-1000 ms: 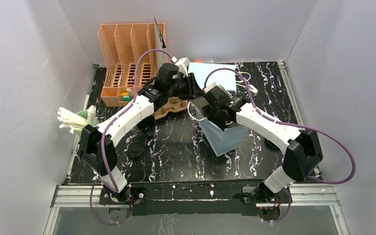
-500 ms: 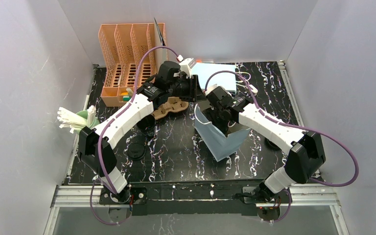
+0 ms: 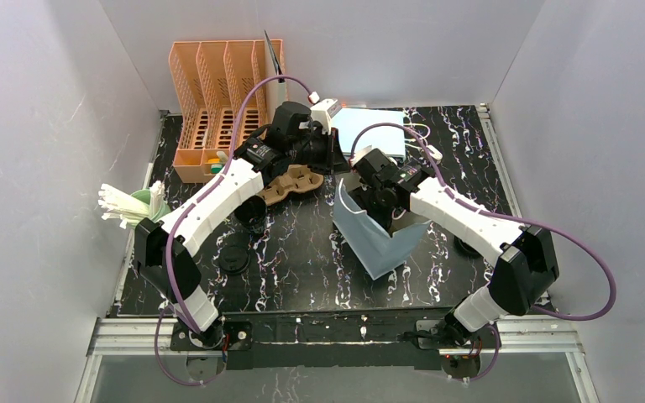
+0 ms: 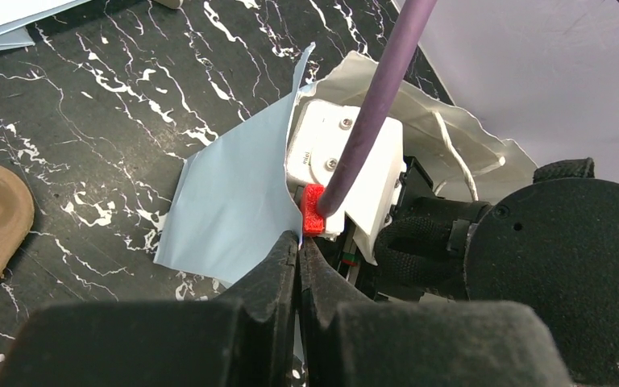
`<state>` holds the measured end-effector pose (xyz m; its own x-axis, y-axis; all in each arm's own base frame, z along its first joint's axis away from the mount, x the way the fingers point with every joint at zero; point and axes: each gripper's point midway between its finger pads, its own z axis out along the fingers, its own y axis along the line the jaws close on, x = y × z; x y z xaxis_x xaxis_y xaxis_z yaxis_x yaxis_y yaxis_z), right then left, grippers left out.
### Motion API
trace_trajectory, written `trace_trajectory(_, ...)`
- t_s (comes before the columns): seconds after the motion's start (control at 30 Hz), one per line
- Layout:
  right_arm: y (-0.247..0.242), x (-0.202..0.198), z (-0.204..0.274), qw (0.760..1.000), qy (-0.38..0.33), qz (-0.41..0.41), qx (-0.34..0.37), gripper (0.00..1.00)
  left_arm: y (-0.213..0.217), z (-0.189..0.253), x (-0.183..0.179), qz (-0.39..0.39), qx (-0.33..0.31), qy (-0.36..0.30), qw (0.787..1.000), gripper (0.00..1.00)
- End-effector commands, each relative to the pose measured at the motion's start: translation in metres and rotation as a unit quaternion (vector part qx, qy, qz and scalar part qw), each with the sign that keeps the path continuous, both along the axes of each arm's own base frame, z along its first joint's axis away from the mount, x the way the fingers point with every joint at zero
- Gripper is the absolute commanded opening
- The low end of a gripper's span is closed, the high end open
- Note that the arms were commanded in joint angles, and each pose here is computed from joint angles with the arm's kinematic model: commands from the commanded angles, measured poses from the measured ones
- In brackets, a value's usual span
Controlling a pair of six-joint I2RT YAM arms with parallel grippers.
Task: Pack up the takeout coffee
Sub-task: Place the coffee cup on the cup tray.
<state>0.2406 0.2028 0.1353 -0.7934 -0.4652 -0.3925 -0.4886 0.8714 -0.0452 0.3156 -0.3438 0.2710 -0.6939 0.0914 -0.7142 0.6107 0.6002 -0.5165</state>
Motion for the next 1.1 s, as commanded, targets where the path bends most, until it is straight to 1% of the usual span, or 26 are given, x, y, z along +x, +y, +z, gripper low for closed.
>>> trace_trajectory(0.0,0.004,-0.013,0.007,0.999,0.023,0.032,-0.001,0.31,-0.013,0.045,-0.013,-0.041,-0.044,-0.044,0.997,0.0)
trace_trajectory(0.2,0.008,-0.012,0.012,0.999,0.024,0.036,0.007,0.3,-0.001,0.041,-0.002,-0.004,-0.014,-0.066,0.998,0.0)
trace_trajectory(0.43,0.012,0.005,0.025,0.999,-0.016,0.039,0.009,0.3,-0.005,0.038,-0.007,-0.019,-0.027,-0.063,0.997,0.0)
trace_trajectory(0.73,0.021,0.028,0.064,0.995,-0.088,0.036,0.037,0.32,-0.007,0.04,-0.008,-0.024,-0.039,-0.067,0.997,0.0)
trace_trajectory(0.93,0.019,0.031,0.081,0.992,-0.113,0.04,0.043,0.34,-0.008,0.043,-0.005,-0.022,-0.042,-0.08,0.996,0.0)
trace_trajectory(1.07,0.017,0.031,0.09,0.99,-0.124,0.039,0.048,0.34,-0.006,0.049,-0.002,-0.016,-0.046,-0.102,0.994,0.0)
